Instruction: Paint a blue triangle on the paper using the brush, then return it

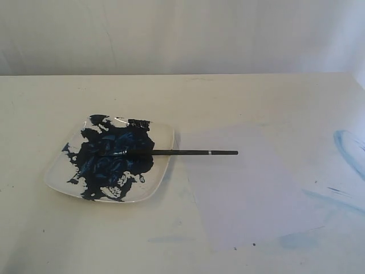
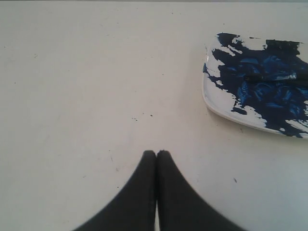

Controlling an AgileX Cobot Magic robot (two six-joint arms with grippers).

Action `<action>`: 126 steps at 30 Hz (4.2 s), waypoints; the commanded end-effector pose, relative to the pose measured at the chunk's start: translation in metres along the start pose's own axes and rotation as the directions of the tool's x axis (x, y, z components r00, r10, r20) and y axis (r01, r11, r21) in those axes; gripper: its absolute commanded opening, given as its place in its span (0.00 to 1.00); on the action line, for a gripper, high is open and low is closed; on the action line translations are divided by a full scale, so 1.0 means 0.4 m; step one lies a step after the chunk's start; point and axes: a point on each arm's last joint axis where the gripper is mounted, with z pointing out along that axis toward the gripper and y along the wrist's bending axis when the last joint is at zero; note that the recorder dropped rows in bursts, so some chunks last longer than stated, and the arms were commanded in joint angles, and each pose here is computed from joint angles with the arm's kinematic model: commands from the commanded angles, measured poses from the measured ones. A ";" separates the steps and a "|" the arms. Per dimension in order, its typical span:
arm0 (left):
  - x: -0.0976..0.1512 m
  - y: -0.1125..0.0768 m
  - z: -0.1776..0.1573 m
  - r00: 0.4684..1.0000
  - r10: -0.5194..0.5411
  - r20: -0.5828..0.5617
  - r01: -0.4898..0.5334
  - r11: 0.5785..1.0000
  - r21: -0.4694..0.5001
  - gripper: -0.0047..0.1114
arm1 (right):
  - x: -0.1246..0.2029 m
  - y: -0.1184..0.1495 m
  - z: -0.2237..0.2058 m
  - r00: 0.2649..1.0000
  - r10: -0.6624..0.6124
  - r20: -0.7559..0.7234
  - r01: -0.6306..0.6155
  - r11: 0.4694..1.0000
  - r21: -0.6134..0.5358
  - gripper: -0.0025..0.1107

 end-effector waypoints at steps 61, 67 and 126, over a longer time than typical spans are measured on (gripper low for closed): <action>0.002 -0.002 0.001 1.000 -0.013 -0.004 0.013 1.000 0.010 0.04 | 0.292 0.451 0.625 0.103 0.480 -0.871 -0.669 0.681 0.296 0.02; 0.002 -0.002 0.001 1.000 -0.013 -0.004 0.013 1.000 0.010 0.04 | 0.346 0.483 0.639 -0.004 0.494 -0.869 -0.683 0.633 0.363 0.02; 0.002 -0.002 0.002 1.000 -0.013 -0.008 0.013 1.000 0.009 0.04 | 0.490 0.460 0.623 -0.213 0.782 -0.586 -0.479 0.439 0.760 0.33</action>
